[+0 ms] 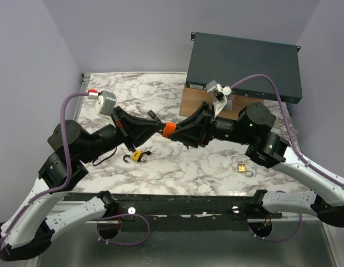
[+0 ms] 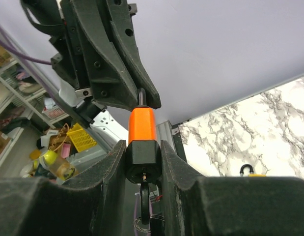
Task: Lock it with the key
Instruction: Lock the lock.
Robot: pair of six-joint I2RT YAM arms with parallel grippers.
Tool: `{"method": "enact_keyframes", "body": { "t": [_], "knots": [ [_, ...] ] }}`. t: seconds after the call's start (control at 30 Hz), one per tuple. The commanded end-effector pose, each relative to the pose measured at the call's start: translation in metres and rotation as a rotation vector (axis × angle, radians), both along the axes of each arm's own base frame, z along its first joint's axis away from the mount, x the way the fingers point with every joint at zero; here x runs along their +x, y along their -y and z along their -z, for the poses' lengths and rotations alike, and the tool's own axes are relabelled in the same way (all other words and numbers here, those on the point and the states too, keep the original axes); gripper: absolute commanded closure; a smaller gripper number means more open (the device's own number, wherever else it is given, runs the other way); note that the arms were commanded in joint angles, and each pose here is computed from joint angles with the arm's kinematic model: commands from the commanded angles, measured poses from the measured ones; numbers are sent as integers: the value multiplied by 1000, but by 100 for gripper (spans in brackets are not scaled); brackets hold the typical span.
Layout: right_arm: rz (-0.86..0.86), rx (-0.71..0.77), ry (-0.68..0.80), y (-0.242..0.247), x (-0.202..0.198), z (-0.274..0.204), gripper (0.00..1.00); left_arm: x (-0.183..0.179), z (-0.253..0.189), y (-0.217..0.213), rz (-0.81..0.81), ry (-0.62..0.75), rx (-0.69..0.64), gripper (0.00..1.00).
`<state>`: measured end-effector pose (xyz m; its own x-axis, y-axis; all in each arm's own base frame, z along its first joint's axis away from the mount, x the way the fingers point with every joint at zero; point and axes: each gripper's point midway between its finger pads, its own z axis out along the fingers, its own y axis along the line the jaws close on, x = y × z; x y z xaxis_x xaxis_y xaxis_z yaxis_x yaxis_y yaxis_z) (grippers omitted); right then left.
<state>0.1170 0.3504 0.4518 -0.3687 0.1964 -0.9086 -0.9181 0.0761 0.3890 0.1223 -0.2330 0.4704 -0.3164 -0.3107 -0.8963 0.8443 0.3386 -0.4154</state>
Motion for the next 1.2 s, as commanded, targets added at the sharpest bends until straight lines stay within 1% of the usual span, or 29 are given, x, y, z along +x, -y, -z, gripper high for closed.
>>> {"method": "enact_keyframes", "body": {
  "t": [0.0, 0.1, 0.37, 0.57, 0.7, 0.77, 0.83, 0.9, 1.0, 1.17],
  "knots": [
    [49, -3, 48, -11, 12, -2, 89, 19, 37, 0, -96, -81, 86, 100],
    [54, -2, 63, -11, 13, -3, 82, 14, 23, -7, -100, -24, 44, 100],
    [39, 13, 92, -9, 10, -9, 56, 1, -3, -20, -95, 47, -10, 100],
    [7, 24, 134, -6, 1, -12, 34, -7, -16, -24, -71, 92, -21, 100],
    [2, 29, 175, 1, -4, -18, 15, -14, -27, -31, -69, 130, -37, 100],
    [23, 28, 201, 6, -3, -20, 10, -18, -33, -34, -64, 146, -43, 100],
    [36, -7, 209, 11, -2, -12, 6, -23, -39, -36, -52, 163, -52, 100],
    [41, -14, 224, 15, -3, -11, 6, -27, -43, -37, -39, 171, -55, 100],
    [3, -9, 245, 18, -12, -13, 8, -32, -44, -37, -18, 179, -58, 100],
    [-124, -25, 260, 16, -33, -10, 12, -42, -47, -35, 38, 179, -62, 100]
  ]
}}
